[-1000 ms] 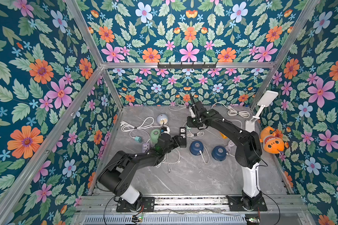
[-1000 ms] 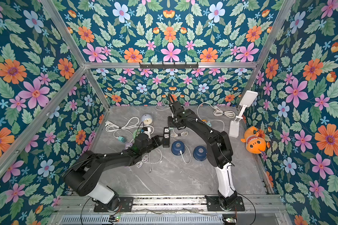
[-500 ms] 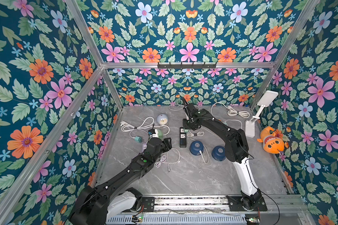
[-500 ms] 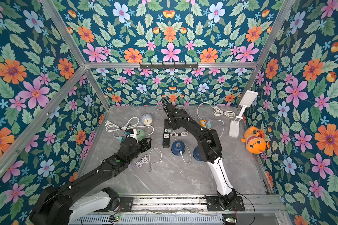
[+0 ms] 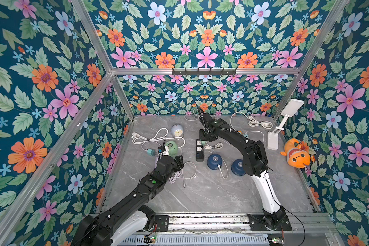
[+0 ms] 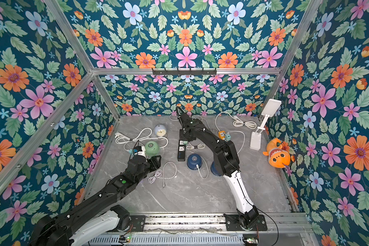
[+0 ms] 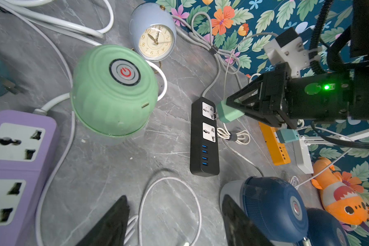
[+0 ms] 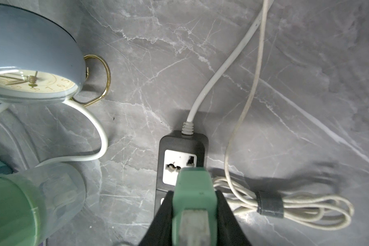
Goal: Charge the cordless meat grinders
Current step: Insert the plug into the socket.
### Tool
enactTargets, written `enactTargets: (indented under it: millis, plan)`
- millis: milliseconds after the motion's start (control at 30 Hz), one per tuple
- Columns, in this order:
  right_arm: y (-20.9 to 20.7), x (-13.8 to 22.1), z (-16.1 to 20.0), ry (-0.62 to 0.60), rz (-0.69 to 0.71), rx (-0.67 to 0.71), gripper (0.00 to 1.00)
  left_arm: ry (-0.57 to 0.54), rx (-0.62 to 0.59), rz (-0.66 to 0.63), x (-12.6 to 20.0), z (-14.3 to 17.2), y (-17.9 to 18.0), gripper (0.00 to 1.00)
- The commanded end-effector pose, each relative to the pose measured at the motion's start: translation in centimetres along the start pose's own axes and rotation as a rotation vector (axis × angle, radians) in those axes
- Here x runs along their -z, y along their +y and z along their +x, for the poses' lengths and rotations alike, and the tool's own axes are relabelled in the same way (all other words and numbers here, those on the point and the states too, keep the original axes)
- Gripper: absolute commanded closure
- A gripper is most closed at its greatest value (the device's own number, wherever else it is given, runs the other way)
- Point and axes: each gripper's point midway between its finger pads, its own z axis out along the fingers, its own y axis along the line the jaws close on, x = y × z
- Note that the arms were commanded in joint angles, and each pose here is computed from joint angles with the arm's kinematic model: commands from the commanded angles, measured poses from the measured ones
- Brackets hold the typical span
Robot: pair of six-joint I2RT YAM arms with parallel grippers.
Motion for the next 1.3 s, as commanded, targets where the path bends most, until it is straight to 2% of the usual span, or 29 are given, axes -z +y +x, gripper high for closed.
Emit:
enactTargets:
  millis: [0, 400, 667, 1267]
  plan:
    - [-0.4, -0.6, 0.3, 0.011, 0.026, -0.02, 1.0, -0.002, -0.014, -0.007, 0.1, 0.0, 0.3, 0.3]
    - [-1.1, -1.9, 1.0, 0.026, 0.087, -0.015, 1.0, -0.004, -0.012, -0.016, 0.6, 0.3, 0.9, 0.29]
    - [-2.0, -1.3, 0.9, 0.014, 0.141, -0.008, 1.0, -0.005, -0.006, -0.018, 0.8, 0.3, 1.1, 0.29]
    - [-0.6, -1.0, 2.0, 0.031, 0.12, 0.006, 1.0, -0.003, -0.002, -0.025, 0.8, 0.6, 1.5, 0.26]
